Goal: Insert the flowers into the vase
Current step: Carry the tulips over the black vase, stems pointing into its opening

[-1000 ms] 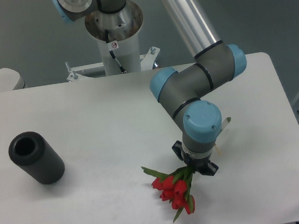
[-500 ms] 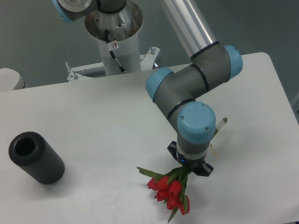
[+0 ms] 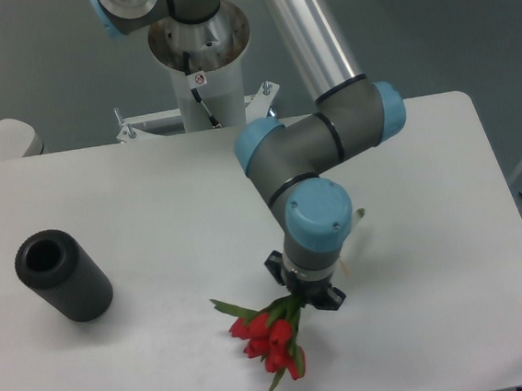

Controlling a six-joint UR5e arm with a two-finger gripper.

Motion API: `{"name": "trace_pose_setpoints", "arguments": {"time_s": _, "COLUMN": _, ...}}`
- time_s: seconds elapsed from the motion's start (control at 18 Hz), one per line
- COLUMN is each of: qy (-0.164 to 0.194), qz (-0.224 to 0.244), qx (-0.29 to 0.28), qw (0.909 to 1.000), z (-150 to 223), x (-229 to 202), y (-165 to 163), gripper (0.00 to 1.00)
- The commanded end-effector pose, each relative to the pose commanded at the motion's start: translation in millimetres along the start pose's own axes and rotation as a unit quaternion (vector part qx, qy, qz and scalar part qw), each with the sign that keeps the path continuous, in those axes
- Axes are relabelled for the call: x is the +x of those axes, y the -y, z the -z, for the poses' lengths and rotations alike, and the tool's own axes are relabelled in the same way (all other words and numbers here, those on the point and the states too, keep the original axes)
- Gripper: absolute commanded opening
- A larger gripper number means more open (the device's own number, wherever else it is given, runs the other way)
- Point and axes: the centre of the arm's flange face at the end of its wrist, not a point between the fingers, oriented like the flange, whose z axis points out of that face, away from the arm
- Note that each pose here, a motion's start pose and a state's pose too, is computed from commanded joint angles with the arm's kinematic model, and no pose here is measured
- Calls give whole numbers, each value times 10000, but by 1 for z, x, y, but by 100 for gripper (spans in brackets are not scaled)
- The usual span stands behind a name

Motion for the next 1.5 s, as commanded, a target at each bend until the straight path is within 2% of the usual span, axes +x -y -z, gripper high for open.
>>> {"name": "trace_pose_setpoints", "arguments": {"time_s": 0.17, "qy": -61, "qz": -28, "qx": 324, "qw": 9995, "z": 17, "x": 19, "y": 12, "gripper": 5}}
{"name": "trace_pose_setpoints", "arguments": {"time_s": 0.33, "qy": -203, "qz": -51, "qx": 893, "qw": 9958, "z": 47, "x": 44, "y": 30, "gripper": 2}}
{"name": "trace_pose_setpoints", "arguments": {"time_s": 0.61, "qy": -626, "qz": 234, "qx": 1733, "qw": 9826, "z": 84, "x": 80, "y": 60, "gripper": 1}}
{"name": "trace_pose_setpoints", "arguments": {"time_s": 0.78, "qy": -817, "qz": 154, "qx": 2174, "qw": 9725, "z": 105, "x": 92, "y": 69, "gripper": 0}}
{"name": "trace_pose_setpoints", "arguments": {"time_s": 0.94, "qy": -1069, "qz": 36, "qx": 2728, "qw": 9561, "z": 134, "x": 108, "y": 80, "gripper": 0}}
{"name": "trace_pose_setpoints", "arguments": {"time_s": 1.17, "qy": -1517, "qz": 105, "qx": 3452, "qw": 9261, "z": 167, "x": 119, "y": 91, "gripper": 0}}
{"name": "trace_pose_setpoints", "arguments": {"time_s": 1.5, "qy": -1716, "qz": -399, "qx": 4392, "qw": 8810, "z": 199, "x": 137, "y": 101, "gripper": 0}}
